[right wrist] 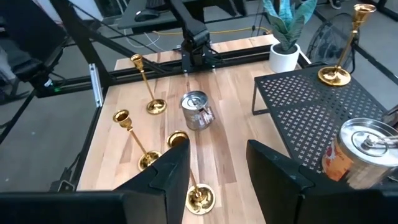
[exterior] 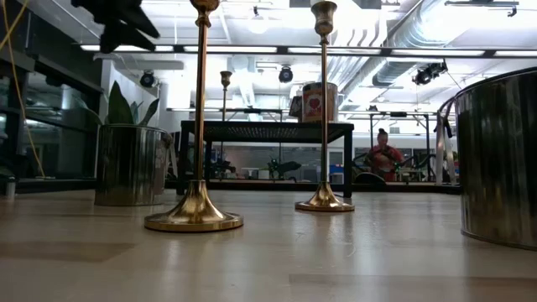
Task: Pick & Place candle stick holders
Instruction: Put the gold candle holder on the shelf
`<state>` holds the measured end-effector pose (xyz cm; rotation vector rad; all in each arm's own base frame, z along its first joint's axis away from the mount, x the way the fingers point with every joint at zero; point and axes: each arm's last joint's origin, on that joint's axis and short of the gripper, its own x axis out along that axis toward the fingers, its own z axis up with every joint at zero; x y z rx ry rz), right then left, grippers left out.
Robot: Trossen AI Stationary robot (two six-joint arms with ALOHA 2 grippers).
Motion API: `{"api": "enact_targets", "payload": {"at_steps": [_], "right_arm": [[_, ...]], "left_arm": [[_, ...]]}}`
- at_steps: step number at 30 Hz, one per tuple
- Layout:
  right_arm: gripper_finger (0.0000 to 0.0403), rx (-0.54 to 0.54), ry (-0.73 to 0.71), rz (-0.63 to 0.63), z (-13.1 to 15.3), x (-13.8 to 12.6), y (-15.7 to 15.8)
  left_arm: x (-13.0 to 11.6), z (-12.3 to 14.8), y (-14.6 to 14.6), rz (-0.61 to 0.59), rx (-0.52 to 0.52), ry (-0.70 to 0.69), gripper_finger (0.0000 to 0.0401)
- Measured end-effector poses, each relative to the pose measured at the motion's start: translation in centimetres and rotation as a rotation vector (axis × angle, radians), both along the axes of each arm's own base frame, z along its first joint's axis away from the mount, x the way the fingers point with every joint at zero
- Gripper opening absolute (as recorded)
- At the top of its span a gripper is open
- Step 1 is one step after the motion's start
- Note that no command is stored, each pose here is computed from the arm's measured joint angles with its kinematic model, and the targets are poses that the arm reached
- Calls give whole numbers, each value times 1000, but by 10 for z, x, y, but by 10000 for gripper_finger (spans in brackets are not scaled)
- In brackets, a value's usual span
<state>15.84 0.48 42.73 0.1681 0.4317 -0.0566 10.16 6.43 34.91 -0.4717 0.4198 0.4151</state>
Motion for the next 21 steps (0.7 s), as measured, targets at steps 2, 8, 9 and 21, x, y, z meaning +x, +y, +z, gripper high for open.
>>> {"api": "enact_targets", "payload": {"at_steps": [2,8,9,21], "right_arm": [[150,-11,0,9,0,0,0],[151,-15,0,11,0,0,0],[151,-15,0,11,0,0,0],[150,-4,2,34,0,0,1]], "left_arm": [[-4,-2,-6,-57,-74,-1,152],[-4,-11,-25,-181,-272,69,152],[-3,-12,-28,-197,-293,78,152],[2,-20,-59,-151,-546,212,152]]}}
